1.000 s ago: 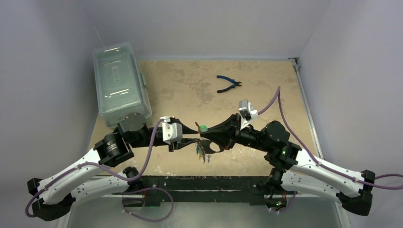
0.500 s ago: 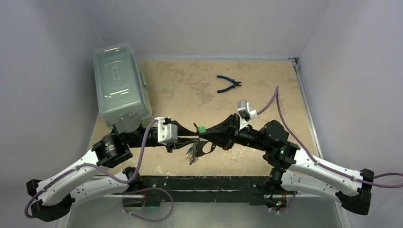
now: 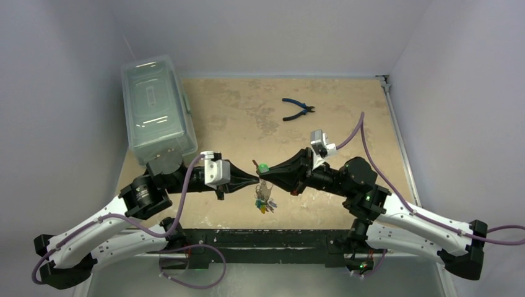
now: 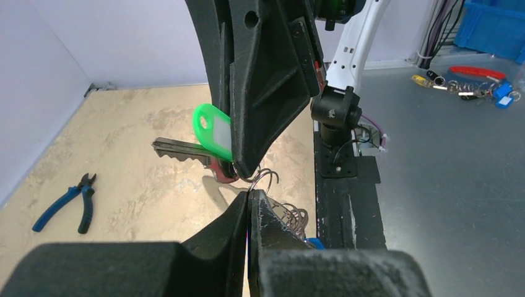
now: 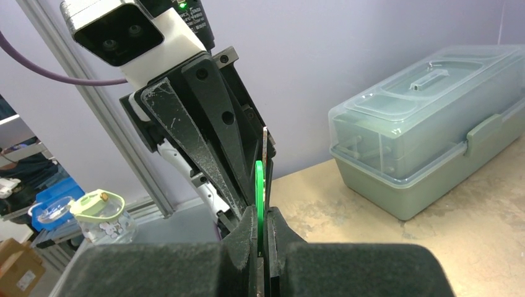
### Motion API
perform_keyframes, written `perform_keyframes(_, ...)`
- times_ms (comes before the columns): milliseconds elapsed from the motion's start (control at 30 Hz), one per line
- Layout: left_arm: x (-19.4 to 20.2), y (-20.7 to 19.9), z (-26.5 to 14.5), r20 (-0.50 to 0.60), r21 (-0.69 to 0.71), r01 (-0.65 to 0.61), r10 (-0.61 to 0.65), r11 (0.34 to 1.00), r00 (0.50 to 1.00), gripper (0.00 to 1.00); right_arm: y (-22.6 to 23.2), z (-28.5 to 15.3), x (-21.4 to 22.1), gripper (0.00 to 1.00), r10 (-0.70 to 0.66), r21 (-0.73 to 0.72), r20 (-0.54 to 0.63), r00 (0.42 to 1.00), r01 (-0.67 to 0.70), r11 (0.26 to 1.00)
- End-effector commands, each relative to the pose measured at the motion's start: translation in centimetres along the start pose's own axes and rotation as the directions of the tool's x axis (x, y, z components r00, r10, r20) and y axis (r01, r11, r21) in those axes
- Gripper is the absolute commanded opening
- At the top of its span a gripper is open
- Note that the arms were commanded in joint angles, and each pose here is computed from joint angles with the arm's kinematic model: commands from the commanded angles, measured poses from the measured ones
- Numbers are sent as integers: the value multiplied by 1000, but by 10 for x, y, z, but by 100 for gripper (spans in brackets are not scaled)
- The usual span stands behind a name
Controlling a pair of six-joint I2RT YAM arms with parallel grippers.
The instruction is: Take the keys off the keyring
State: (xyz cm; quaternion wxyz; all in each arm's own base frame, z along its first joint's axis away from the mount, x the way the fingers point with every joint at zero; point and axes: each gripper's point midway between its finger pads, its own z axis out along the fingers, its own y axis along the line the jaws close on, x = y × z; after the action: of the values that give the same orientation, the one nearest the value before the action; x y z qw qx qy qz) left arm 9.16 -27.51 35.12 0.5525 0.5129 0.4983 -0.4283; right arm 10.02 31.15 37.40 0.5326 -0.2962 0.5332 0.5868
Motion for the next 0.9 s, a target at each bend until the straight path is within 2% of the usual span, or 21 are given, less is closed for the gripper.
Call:
perform_keyframes(0, -16, 10, -3, 52, -66, 23, -19, 998, 998, 0, 17, -3, -31, 0, -15, -59, 103, 995, 22, 998)
perform_keyframes(300, -25, 18, -12, 92, -135, 37, -25, 990, 995, 0, 19, -6, -27, 0, -13, -71, 92, 996, 20, 997)
perform_keyframes(533, -19, 17, -5, 84, -116, 63, -53, 991, 995, 0, 23, -6, -28, 0, -8, -93, 99, 995, 17, 995)
perform_keyframes(667, -17, 9, -2, 75, -64, 53, -49, 997, 996, 0, 18, -10, -35, 0, -13, -52, 123, 992, 19, 998)
perform_keyframes(833, -2, 7, 8, 2, -36, 86, -86, 996, 996, 30, 2, -16, -48, 0, -14, 57, 178, 984, 4, 998)
perform_keyframes(867, 0, 8, 10, -6, -39, 94, -95, 995, 995, 33, -3, -18, -50, 0, -12, 90, 194, 981, -6, 996)
